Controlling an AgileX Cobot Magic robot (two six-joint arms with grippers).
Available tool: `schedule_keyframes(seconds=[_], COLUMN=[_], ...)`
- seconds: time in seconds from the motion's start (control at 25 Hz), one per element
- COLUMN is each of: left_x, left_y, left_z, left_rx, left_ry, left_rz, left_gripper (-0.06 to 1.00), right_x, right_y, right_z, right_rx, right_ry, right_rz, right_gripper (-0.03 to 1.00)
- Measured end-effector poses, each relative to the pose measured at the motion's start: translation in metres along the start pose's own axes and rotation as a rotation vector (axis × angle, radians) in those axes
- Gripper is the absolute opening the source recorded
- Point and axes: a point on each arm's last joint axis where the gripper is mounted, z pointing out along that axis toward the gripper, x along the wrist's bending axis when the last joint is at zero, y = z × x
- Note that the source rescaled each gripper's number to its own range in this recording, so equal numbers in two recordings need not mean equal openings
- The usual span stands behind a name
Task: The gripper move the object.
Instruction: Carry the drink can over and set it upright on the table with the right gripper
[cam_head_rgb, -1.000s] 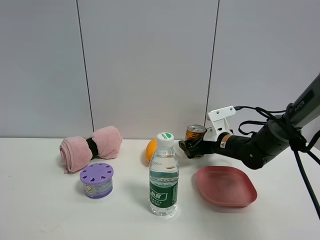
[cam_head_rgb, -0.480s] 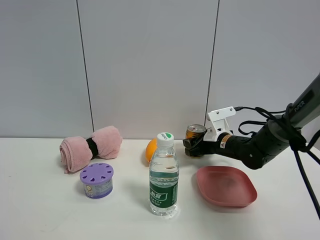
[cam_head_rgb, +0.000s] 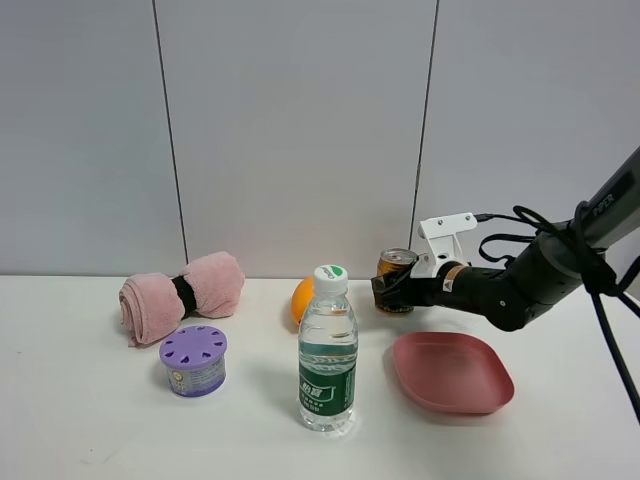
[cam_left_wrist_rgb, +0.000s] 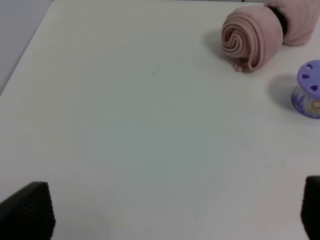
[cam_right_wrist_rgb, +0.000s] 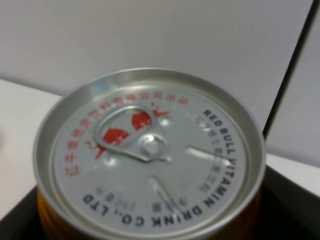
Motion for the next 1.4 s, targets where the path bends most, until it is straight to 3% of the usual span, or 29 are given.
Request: schedule_keyframes(seconds=[0.16,0.44,0.68,0.96,1.2,1.4], left_x=[0.000,0.000,0.000,0.000,0.000,0.000], left_y=[0.000,0.000,0.000,0.000,0.000,0.000], left_z=[0.000,0.000,0.000,0.000,0.000,0.000], left_rx=[0.000,0.000,0.000,0.000,0.000,0.000], left_ry=[0.000,0.000,0.000,0.000,0.000,0.000], left_rz=[0.000,0.000,0.000,0.000,0.000,0.000], left_gripper=[1.00,1.00,1.00,1.00,1.00,1.00], right_x=[-0.002,-0.004,0.025,0.098,0.173,0.219], right_y=[0.019,0.096,0.159,0.207,0.212,0.210], right_z=[-0.008,-0.039,-0.074,-0.107,-0.119,-0.131], right_rx=[0.082,0.029,0.006,-0.073,-0.107,-0.117], right_ry=[-0.003,-0.025,-0.016,0.107,0.266,0.366], right_rz=[-0.048,-0.110,-0.160,-0.312,-0.260,-0.275], right_gripper=[0.01,0.01,0.01,0.01,0.01,0.01])
